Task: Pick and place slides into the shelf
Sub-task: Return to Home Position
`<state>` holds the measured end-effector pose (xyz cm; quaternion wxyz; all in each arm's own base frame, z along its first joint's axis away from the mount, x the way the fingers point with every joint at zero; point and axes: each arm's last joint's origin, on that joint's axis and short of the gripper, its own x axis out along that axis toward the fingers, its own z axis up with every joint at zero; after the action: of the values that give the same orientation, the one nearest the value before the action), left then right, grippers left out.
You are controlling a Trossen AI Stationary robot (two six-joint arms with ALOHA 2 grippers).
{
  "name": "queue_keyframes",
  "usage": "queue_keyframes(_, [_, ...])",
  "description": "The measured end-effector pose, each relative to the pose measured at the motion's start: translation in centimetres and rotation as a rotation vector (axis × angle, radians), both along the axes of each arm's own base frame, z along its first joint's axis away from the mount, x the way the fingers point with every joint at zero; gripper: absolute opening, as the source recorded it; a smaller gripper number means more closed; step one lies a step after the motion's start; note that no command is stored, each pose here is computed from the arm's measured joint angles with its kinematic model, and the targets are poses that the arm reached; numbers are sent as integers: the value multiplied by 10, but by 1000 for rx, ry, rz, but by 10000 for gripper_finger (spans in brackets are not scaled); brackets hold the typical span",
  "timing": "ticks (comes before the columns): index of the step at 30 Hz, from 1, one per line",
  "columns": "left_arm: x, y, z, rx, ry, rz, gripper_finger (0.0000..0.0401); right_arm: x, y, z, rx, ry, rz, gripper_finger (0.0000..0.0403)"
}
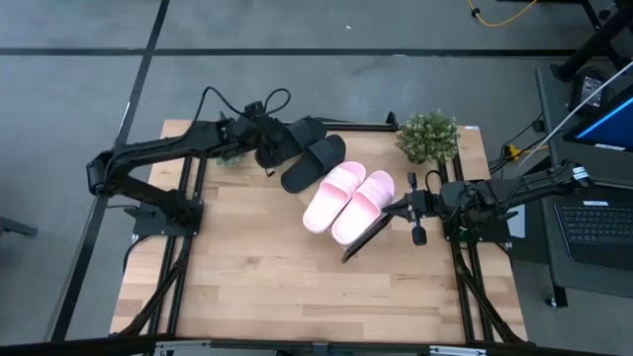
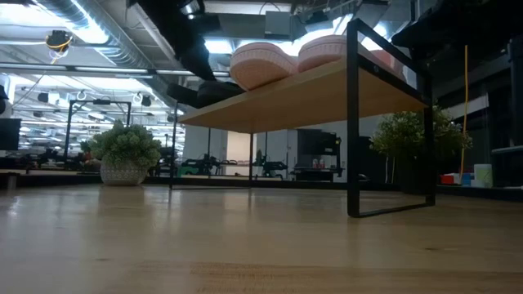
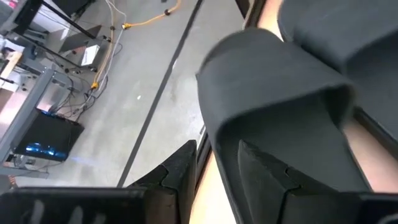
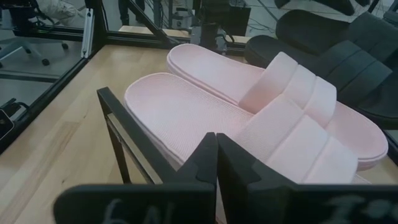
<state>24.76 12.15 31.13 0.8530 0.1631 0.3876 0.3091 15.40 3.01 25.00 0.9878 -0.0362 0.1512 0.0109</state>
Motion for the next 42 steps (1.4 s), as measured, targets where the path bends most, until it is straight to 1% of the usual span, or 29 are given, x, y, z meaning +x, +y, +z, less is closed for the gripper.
queue_keyframes(6, [-19,-16,11,-24,18,-14,112,0,0,0,-3,0,1,6])
queue_keyframes(9, [-28,-27,21,-45,-40,-8,105,0,0,0,-3,-1,1,6])
queue_keyframes(12, [-38,-38,33,-46,-118,-24,79,0,0,2,11,-16,-2,6])
queue_keyframes(15, [-45,-49,42,-37,-162,-65,33,1,0,3,61,-36,-15,6])
queue_keyframes(17, [-49,-56,47,-42,-191,-95,9,1,0,5,65,-52,-15,6])
queue_keyframes(20, [-58,-65,54,-67,-256,-139,8,1,0,7,68,-75,-13,6])
queue_keyframes(22, [-62,-70,55,-79,-306,-178,3,0,0,10,72,-92,-12,6])
queue_keyframes(26, [-74,-76,35,-88,-372,-192,2,-6,-1,24,69,-145,-5,6])
queue_keyframes(29, [-87,-80,12,-86,-437,-195,1,-14,-2,33,58,-161,28,6])
queue_keyframes(35, [-118,-88,-35,-91,-607,-223,1,-26,-4,37,54,-176,75,6])
queue_keyframes(37, [-128,-90,-48,-91,-689,-231,1,-29,-5,37,55,-172,76,6])
queue_keyframes(38, [-133,-91,-54,-97,-728,-249,1,-30,-5,37,56,-173,76,6])
queue_keyframes(41, [-142,-95,-75,-132,-789,-327,0,-29,-4,37,55,-172,80,6])
queue_keyframes(42, [-144,-96,-81,-143,-809,-335,0,-28,-4,36,54,-166,80,6])
